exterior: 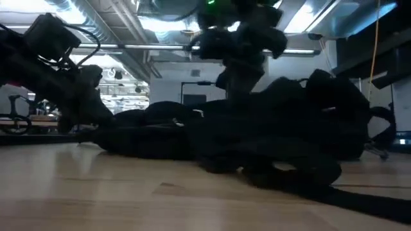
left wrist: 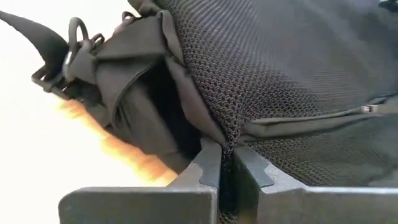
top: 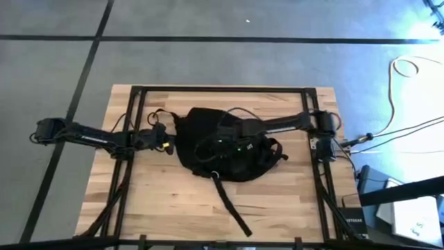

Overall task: Unpack backpack
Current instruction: Close the black bag

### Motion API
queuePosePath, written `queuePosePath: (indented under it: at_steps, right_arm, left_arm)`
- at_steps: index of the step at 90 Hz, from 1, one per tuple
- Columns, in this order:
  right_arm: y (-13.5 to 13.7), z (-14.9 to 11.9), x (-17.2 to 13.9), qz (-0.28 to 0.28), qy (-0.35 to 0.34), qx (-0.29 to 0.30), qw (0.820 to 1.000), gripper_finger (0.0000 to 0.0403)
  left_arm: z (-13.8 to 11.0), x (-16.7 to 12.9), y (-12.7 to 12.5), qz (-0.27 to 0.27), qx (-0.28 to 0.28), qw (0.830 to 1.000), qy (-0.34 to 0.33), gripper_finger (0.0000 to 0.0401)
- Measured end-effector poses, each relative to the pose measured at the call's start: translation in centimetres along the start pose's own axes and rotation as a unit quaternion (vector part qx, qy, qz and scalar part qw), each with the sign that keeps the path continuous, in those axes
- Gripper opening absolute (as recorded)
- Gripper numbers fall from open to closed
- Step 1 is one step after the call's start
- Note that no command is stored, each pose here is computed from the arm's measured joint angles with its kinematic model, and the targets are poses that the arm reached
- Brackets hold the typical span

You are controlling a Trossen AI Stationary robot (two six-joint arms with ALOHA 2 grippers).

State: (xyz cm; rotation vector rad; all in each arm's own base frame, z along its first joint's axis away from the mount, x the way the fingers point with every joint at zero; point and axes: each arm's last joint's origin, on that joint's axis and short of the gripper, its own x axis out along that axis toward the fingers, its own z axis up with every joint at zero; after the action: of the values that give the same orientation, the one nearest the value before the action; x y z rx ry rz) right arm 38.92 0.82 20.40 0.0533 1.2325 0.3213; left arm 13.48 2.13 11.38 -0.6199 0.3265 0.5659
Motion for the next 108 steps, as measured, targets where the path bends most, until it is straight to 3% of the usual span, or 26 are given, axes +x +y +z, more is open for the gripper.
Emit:
queuePosePath:
  at_steps: [13, 23, 40, 50, 61, 69, 87, 99, 108]
  right_arm:
    - [0.4, -0.7, -1.8, -0.073, -0.071, 0.000, 0.995, 0.0001]
    - [0.2, -0.2, -2.3, -0.087, -0.086, -0.010, 0.992, 0.0001]
    - [0.6, 0.8, -3.0, -0.135, -0.090, -0.102, 0.982, 0.0003]
    - [1.1, 1.1, -3.1, -0.196, -0.065, -0.190, 0.960, 0.0003]
    - [2.5, 1.3, -2.8, -0.227, -0.035, -0.316, 0.920, 0.0003]
    - [3.2, 1.9, -2.5, -0.258, -0.036, -0.357, 0.897, 0.0009]
    - [3.5, 2.0, -2.6, -0.319, -0.015, -0.365, 0.875, 0.0083]
    - [3.7, 2.1, -2.1, -0.317, -0.014, -0.362, 0.876, 0.0154]
    - [4.2, 2.1, -1.2, -0.310, 0.004, -0.409, 0.859, 0.0196]
  left_arm:
    - [0.3, -0.2, -0.2, -0.018, -0.003, 1.000, -0.008, 0.0000]
    - [0.5, -0.3, -0.4, -0.036, -0.007, 0.999, -0.009, 0.0000]
    - [0.8, -0.3, -0.8, -0.055, -0.006, 0.998, -0.014, 0.0000]
    - [0.9, -0.3, -0.9, -0.059, -0.002, 0.998, -0.015, 0.0000]
    - [0.9, -0.3, -0.9, -0.061, -0.002, 0.998, -0.014, 0.0000]
    - [0.9, -0.3, -1.0, -0.062, -0.002, 0.998, -0.014, 0.0000]
    - [0.9, -0.3, -1.0, -0.063, -0.002, 0.998, -0.014, 0.0000]
    - [0.9, -0.3, -1.0, -0.063, -0.002, 0.998, -0.012, 0.0000]
    - [0.9, -0.3, -1.0, -0.065, -0.002, 0.998, -0.010, 0.0000]
